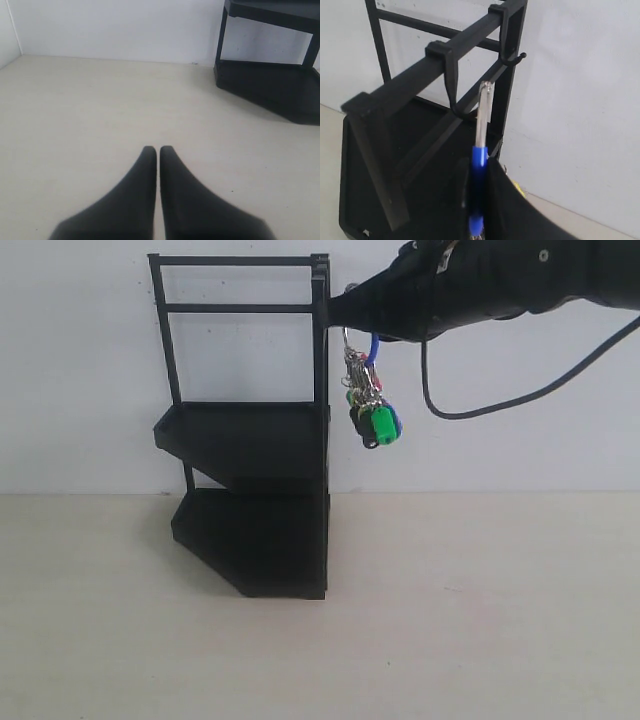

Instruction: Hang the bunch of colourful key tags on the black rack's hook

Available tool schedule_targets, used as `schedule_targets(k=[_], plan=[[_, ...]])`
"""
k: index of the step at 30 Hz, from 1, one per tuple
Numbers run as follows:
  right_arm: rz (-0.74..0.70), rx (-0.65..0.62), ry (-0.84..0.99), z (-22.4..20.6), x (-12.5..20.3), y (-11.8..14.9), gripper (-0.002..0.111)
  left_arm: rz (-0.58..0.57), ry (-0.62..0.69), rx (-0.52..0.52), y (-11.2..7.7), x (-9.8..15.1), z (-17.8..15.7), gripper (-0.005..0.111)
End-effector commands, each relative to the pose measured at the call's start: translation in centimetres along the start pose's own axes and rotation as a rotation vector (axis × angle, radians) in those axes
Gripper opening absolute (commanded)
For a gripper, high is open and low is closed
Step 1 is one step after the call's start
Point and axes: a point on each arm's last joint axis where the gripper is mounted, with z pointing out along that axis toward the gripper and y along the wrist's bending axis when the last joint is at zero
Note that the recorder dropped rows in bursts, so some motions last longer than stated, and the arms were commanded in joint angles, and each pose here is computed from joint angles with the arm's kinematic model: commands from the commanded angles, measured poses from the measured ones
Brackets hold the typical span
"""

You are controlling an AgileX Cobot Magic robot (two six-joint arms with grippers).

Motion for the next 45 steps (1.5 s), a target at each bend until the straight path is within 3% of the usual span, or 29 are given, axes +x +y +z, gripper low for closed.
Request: schedule_targets(k=[1,5,13,15,17,19,23,29,40,45], plan=[[-0.014,0.001,-0.017,-0.5,-0.7,0.0,0.0,-0.007,-0.007,-0.002,0.0,-0.1,0.0,0.004],[-0.08,-0.026,0.008,-0.5,-0.4,1.2,0.0,-0.007,-0.007,-0.002,0.0,-0.1,0.0,0.004],[-0.042,-0.029,0.009,-0.5,-0.4,1.4,0.002,-0.007,-0.007,-0.002,0.0,-0.1,0.0,0.004],[-0.028,-0.029,0.008,-0.5,-0.5,1.4,0.015,-0.007,-0.007,-0.002,0.0,-0.1,0.0,0.004],[-0.01,-0.029,0.008,-0.5,-0.5,1.4,0.036,-0.007,-0.007,-0.002,0.0,-0.1,0.0,0.004],[-0.005,-0.029,0.008,-0.5,-0.5,1.4,0.043,-0.007,-0.007,-0.002,0.0,-0.1,0.0,0.004],[0.001,-0.026,0.008,-0.8,-0.6,1.3,0.037,-0.007,-0.007,-0.002,0.0,-0.1,0.0,0.004],[-0.039,0.003,0.034,-3.0,-1.6,0.8,0.0,-0.007,-0.007,-0.002,0.0,-0.1,0.0,0.004],[-0.093,0.273,0.264,-10.3,-2.3,-2.1,0.0,-0.007,-0.007,-0.002,0.0,-0.1,0.0,0.004],[-0.097,0.28,0.244,-13.9,-3.4,-2.3,0.0,-0.007,-0.007,-0.002,0.0,-0.1,0.0,0.004]])
